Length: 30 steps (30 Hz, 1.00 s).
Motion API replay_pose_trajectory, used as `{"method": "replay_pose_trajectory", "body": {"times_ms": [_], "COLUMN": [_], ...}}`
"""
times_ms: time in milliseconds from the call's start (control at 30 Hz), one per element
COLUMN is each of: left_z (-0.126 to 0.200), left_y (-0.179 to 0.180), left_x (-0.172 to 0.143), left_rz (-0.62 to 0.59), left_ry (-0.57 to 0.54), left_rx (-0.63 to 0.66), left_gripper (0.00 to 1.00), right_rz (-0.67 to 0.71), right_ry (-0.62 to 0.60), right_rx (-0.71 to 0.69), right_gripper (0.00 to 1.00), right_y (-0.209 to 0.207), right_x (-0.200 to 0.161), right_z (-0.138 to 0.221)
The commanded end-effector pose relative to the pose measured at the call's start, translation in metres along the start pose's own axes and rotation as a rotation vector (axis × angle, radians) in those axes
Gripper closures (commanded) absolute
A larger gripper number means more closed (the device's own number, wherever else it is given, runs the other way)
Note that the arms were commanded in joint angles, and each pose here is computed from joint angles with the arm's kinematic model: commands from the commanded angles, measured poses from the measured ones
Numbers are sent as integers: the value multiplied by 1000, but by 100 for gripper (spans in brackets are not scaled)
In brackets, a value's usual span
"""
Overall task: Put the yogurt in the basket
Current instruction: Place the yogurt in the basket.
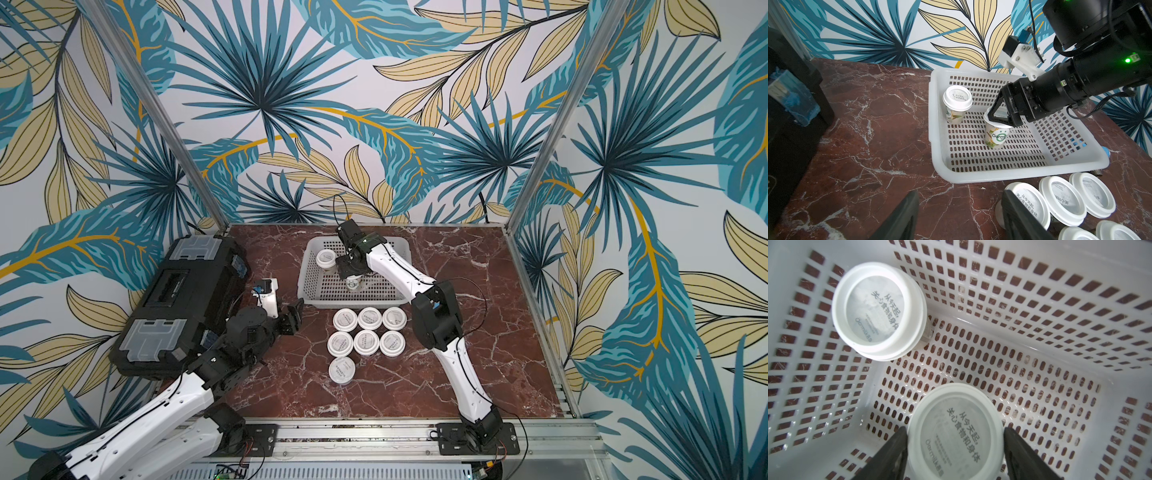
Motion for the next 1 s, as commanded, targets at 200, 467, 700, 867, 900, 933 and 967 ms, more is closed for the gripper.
{"method": "replay_pose_trajectory", "body": {"times_ms": [200, 467, 700, 867, 900, 933, 967], "left_z": [-2, -2, -4, -8, -9, -10, -11], "left_y": [1, 0, -2, -7, -9, -9, -11], "left_x": [-1, -1, 1, 5, 6, 7, 8], "left_rz": [-11, -14, -22, -38, -40, -42, -45], "left_ry": [-1, 5, 13, 28, 29, 32, 35], "left_rx": [-1, -2, -7, -22, -27, -28, -34], "left_gripper": [33, 33, 33, 33, 33, 33, 33], "right_rz": [-12, -21, -23, -15, -14, -12, -11], "right_ry": [26, 19, -34, -94, -103, -111, -119], "right_rx": [14, 19, 41, 56, 54, 54, 52], "right_gripper": [25, 21, 12, 8, 8, 7, 7], "right_y": [-4, -8, -4, -2, -2, -2, -3], "right_x": [-20, -27, -17, -3, -1, 0, 1], "right_z": [-7, 1, 19, 40, 44, 47, 50]}}
Point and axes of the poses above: each gripper's point midway between its finger pads, its own z axis back along the fingers, its own y axis along the line the jaws close on, x = y × z, the point moved 1 cm from there along z, back along the fingers, and after that the axes turned 9 degrees about -z, right-handed, at the moved point
